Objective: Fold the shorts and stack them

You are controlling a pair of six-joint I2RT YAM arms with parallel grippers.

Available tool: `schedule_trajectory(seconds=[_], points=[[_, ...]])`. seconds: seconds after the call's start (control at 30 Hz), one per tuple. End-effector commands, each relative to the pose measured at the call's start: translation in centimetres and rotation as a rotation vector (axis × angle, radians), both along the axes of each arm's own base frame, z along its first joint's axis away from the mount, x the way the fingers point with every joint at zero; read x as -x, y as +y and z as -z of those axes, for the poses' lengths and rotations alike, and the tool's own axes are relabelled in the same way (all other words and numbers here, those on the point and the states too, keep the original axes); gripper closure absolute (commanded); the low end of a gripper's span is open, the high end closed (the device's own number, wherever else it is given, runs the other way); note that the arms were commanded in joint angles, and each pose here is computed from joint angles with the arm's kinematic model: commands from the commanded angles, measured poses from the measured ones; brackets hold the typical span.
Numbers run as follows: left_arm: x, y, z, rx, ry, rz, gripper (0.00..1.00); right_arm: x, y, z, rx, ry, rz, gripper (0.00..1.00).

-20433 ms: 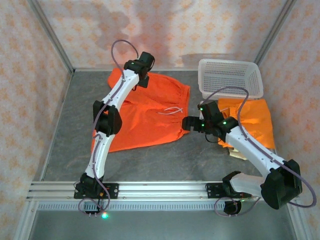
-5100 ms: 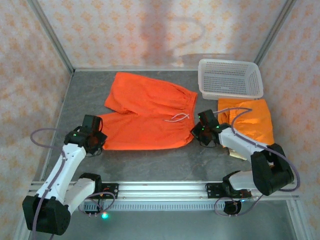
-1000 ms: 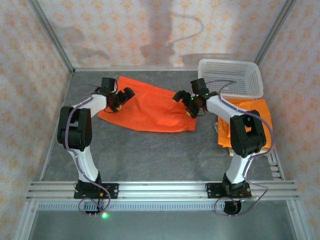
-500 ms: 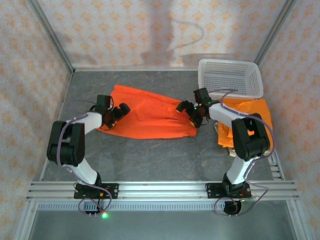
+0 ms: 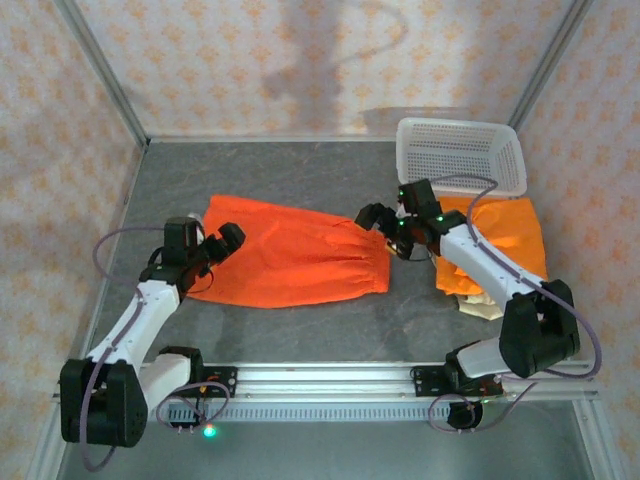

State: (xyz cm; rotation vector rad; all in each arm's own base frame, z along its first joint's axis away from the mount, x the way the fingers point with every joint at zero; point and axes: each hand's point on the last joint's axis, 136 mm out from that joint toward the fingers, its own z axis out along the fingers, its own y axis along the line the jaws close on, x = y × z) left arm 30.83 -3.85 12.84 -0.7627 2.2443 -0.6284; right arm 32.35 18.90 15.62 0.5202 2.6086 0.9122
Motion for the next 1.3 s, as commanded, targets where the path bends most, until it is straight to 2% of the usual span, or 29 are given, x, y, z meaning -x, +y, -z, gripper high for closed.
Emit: schedule_trajectory(seconds=[0.0, 0.13, 0.33, 0.5, 0.67, 0.83, 1.0, 1.13, 1.27], points=[[-0.1, -0.6, -1.1, 0.043, -0.006, 0.019, 0.00, -0.8, 0.2, -1.1, 0.018, -0.024, -0.016, 0.01], [-0.5, -1.2, 0.4, 0.082, 0.014, 0.026, 0.00, -2.2, 1.7, -0.8, -0.037, -0.007, -0.031, 0.01], [-0.5, -1.4, 5.9, 0.102, 0.114, 0.017, 0.00, -4.1, 3.2, 0.9, -0.065, 0.030, -0.055, 0.01], [0.6, -0.9, 9.3, 0.069, 0.187, 0.003, 0.00, -6.1, 3.2, 2.4, -0.034, 0.053, -0.059, 0.00], [2.0, -0.3, 11.5, 0.030, 0.260, -0.010, 0.00, -7.9, 2.5, 5.8, -0.023, 0.120, -0.037, 0.00], [2.7, -0.1, 12.2, 0.022, 0.281, -0.017, 0.00, -9.0, 1.8, 9.3, -0.029, 0.191, -0.004, 0.00], [3.6, 0.1, 12.5, 0.008, 0.293, -0.016, 0.00, -9.4, 1.5, 10.8, -0.028, 0.214, 0.020, 0.00], [3.7, 0.0, 12.0, 0.015, 0.270, -0.020, 0.00, -9.6, 1.5, 10.2, -0.038, 0.197, 0.022, 0.01], [2.2, -0.3, 8.5, 0.036, 0.168, -0.013, 0.00, -9.7, 1.6, 7.3, -0.057, 0.132, 0.008, 0.01]])
